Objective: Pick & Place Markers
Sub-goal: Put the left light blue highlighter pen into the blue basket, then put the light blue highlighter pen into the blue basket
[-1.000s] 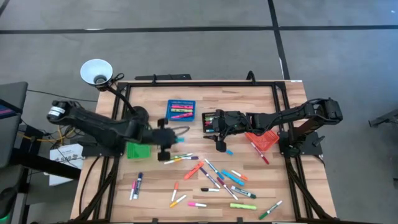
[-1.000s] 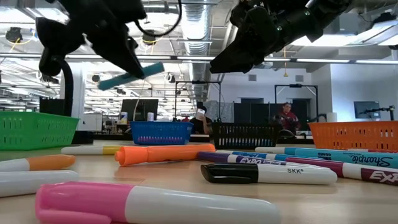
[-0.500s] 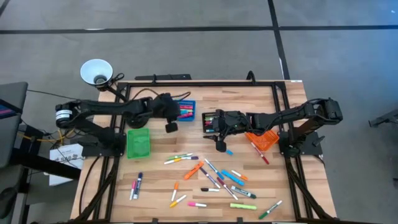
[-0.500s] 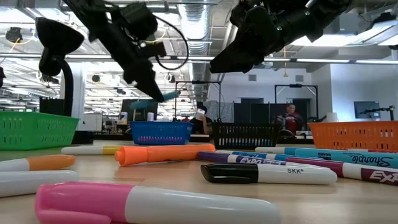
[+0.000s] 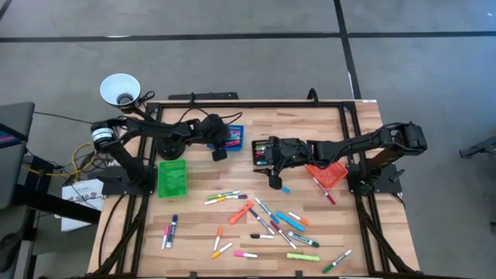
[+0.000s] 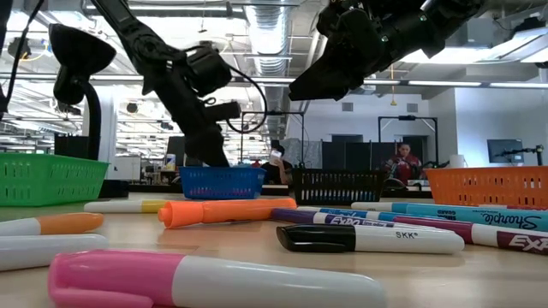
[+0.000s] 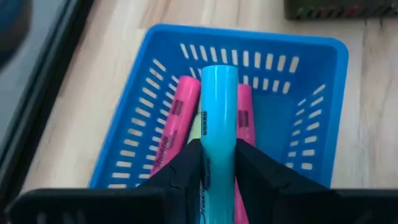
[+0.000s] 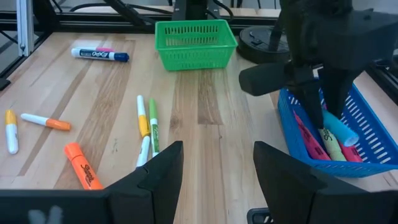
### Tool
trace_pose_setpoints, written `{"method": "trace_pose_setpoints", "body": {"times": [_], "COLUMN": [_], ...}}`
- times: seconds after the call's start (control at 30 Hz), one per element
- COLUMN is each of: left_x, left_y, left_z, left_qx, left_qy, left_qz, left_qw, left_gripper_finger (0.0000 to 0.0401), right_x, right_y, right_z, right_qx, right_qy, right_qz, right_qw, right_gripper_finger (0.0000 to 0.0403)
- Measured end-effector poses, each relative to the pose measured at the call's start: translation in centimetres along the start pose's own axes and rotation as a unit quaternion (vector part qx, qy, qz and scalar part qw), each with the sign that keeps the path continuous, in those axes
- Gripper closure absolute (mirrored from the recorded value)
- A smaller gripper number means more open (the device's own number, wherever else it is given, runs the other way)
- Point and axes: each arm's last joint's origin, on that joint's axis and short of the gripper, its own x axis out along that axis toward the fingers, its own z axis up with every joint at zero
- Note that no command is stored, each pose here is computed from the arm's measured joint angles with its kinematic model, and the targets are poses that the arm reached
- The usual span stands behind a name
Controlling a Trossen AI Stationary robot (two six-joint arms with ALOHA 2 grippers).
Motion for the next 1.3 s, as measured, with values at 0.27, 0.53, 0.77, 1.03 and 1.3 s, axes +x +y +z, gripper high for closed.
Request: {"method": "trace_pose_setpoints", "body": {"times": [0.27,0.53,0.77,1.03,1.3], "left_x": [-0.1,-0.1,-0.1,-3.5,-12.2], "left_y": [-0.1,-0.3,-0.2,-1.4,-3.7], "left_z": [0.1,0.2,0.2,2.4,5.1], "left_qx": [0.003,0.002,0.002,-0.001,-0.063], "left_qy": [-0.006,-0.012,-0.013,-0.067,-0.228], "left_qz": [-0.007,-0.024,-0.019,0.032,-0.041], "left_qw": [1.000,1.000,1.000,0.997,0.971], "left_gripper_finger": [0.0297,0.0243,0.0219,0.0232,0.0249], "right_x": [0.0,0.0,0.0,0.0,0.0], "right_y": [0.0,0.0,0.0,0.0,0.0], "right_z": [0.0,0.0,0.0,0.0,0.0], "right_qx": [0.000,0.000,0.000,0.000,0.012], "right_qy": [0.000,0.000,0.000,0.000,0.001], "right_qz": [0.000,0.000,0.000,0.000,-0.001], "right_qw": [1.000,1.000,1.000,1.000,1.000], "right_gripper_finger": [0.0214,0.0214,0.0214,0.0214,0.0214]}}
